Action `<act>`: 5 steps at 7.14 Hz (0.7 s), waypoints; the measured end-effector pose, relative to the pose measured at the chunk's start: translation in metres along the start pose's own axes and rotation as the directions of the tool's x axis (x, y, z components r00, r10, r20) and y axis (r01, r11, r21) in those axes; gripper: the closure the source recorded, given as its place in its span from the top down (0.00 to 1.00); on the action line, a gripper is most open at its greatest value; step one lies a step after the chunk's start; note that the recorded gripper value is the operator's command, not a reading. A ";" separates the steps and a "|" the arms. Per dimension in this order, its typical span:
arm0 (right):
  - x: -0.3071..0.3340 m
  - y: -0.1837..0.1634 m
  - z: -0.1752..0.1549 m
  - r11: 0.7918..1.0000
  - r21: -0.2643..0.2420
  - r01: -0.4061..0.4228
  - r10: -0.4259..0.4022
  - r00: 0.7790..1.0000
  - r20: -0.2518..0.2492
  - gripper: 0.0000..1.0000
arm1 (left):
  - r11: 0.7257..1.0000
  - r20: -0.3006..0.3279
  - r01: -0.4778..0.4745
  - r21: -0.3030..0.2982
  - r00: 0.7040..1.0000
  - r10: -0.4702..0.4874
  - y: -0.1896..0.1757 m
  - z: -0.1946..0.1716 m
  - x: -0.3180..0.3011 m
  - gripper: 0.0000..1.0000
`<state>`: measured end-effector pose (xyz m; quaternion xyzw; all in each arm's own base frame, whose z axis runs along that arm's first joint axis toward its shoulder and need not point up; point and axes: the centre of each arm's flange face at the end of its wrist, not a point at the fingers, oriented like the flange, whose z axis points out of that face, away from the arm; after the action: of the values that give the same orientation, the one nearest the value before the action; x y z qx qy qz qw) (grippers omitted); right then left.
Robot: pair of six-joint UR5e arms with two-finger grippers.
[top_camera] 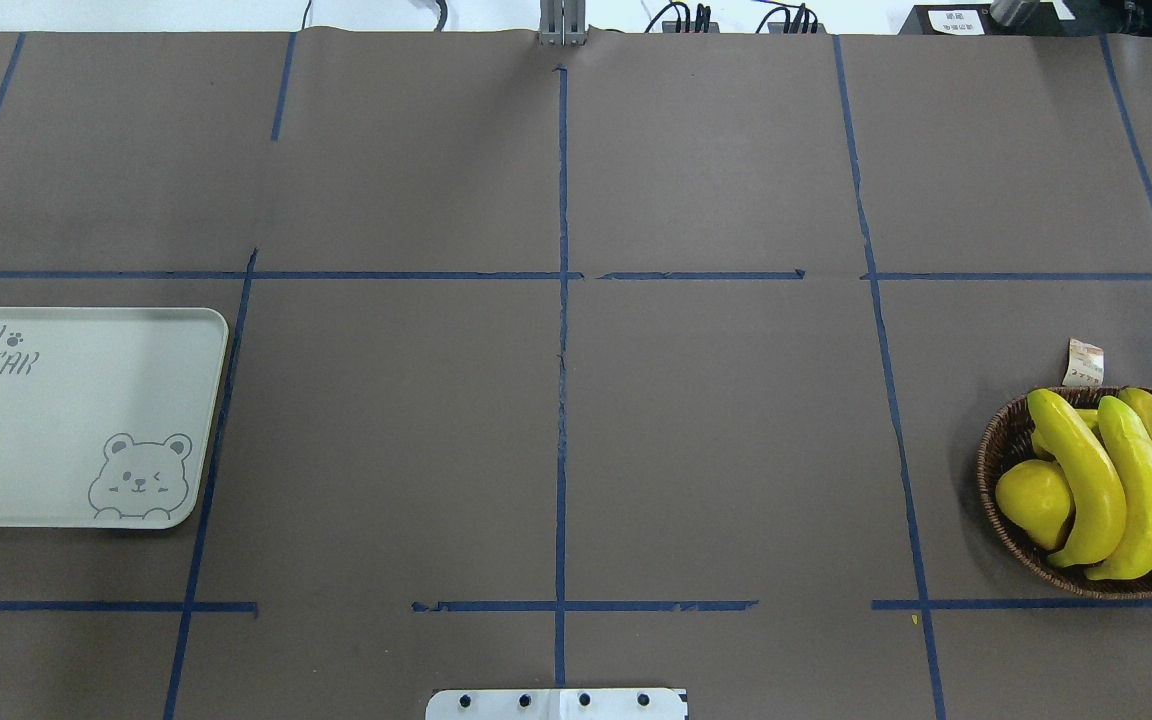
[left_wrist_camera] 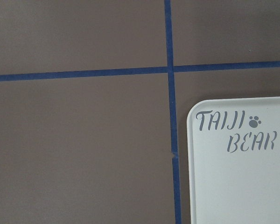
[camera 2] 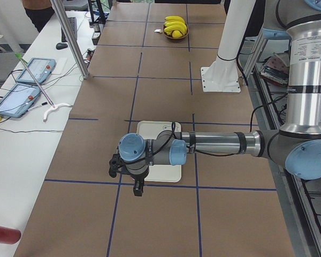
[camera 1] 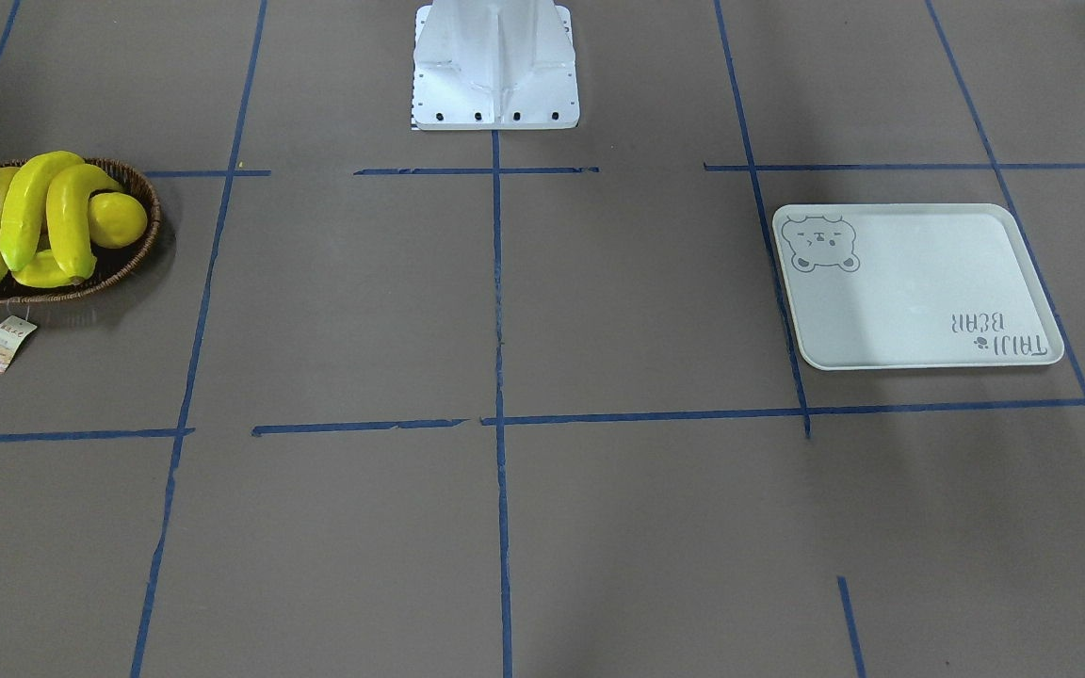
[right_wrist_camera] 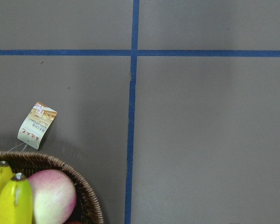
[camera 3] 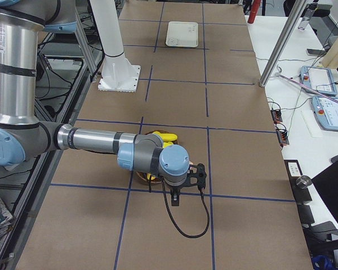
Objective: Transfer all bananas from basket to plate
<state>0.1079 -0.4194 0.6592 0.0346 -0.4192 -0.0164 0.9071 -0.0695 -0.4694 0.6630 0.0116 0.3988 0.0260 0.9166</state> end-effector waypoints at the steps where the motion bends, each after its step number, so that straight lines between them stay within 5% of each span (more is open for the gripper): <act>1: -0.010 -0.009 -0.009 1.000 0.016 0.022 -0.022 1.000 -0.007 1.00 | 1.000 0.000 -0.001 0.002 1.000 0.001 -0.001 -0.001 0.001 1.00; 5: -0.025 0.007 -0.008 0.998 0.048 0.050 -0.049 0.999 -0.008 0.99 | 1.000 0.000 -0.012 0.012 1.000 0.012 -0.004 -0.006 0.006 1.00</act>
<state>0.0980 -0.4103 0.6353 0.0670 -0.4155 -0.0286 0.9067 -0.0695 -0.4728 0.6546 0.0197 0.3990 0.0291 0.9163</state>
